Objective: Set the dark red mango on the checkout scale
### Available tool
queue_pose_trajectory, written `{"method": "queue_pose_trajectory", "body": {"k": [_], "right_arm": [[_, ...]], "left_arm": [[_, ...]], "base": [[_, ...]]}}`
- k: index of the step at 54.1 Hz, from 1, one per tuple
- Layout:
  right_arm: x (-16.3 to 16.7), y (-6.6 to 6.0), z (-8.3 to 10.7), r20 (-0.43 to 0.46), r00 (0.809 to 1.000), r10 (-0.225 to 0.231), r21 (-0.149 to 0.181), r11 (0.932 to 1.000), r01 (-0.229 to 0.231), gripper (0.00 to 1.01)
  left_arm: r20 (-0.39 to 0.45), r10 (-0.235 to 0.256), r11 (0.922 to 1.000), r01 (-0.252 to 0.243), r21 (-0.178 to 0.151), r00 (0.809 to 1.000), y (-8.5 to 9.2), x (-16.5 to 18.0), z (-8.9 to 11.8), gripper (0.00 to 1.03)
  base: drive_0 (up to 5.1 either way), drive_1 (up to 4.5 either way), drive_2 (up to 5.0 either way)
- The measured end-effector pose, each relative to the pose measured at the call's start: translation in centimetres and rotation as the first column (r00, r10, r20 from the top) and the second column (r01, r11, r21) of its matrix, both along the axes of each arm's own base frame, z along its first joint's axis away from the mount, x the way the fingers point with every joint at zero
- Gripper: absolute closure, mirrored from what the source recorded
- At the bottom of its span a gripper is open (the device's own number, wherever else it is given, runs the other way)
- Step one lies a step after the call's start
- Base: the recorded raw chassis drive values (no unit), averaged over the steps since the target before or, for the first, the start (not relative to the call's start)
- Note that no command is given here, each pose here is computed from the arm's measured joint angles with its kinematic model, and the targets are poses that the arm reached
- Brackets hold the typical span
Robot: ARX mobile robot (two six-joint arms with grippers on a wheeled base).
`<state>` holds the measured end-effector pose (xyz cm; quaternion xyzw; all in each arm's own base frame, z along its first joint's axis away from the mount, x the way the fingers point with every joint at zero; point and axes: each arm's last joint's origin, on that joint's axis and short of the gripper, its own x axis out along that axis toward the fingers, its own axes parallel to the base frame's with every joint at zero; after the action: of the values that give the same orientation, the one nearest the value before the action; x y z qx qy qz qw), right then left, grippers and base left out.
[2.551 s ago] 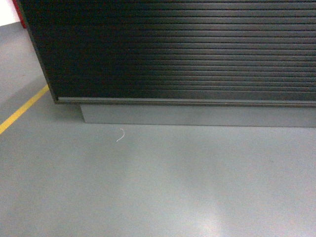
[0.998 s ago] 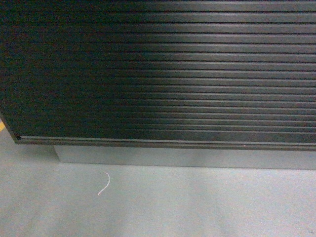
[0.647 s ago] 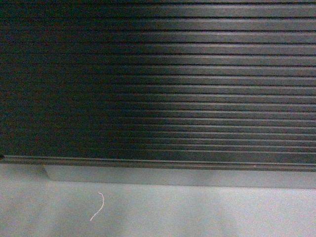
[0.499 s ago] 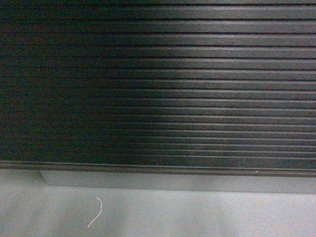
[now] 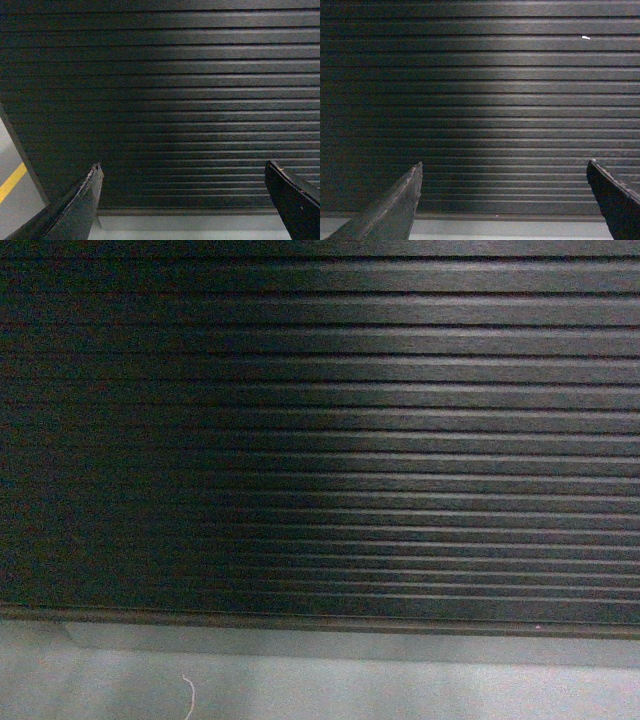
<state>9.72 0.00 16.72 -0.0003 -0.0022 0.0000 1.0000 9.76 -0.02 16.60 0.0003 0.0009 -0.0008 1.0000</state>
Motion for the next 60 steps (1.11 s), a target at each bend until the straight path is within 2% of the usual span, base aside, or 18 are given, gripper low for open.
{"method": "queue_pose_trajectory", "body": {"k": [49, 60], "right_arm": [[0.00, 0.00, 0.00, 0.000, 1.000, 0.000, 0.000, 1.0000, 0.000, 0.03], [0.00, 0.00, 0.00, 0.000, 1.000, 0.000, 0.000, 1.0000, 0.000, 0.03]], "left_arm": [[0.000, 0.000, 1.0000, 0.000, 0.000, 1.000, 0.00, 0.00, 0.00, 0.05], [0.000, 0.000, 1.0000, 0.000, 0.000, 1.000, 0.00, 0.00, 0.00, 0.05]], "base": [[0.1, 2.49, -2.4], [0.0, 0.00, 0.0]]}}
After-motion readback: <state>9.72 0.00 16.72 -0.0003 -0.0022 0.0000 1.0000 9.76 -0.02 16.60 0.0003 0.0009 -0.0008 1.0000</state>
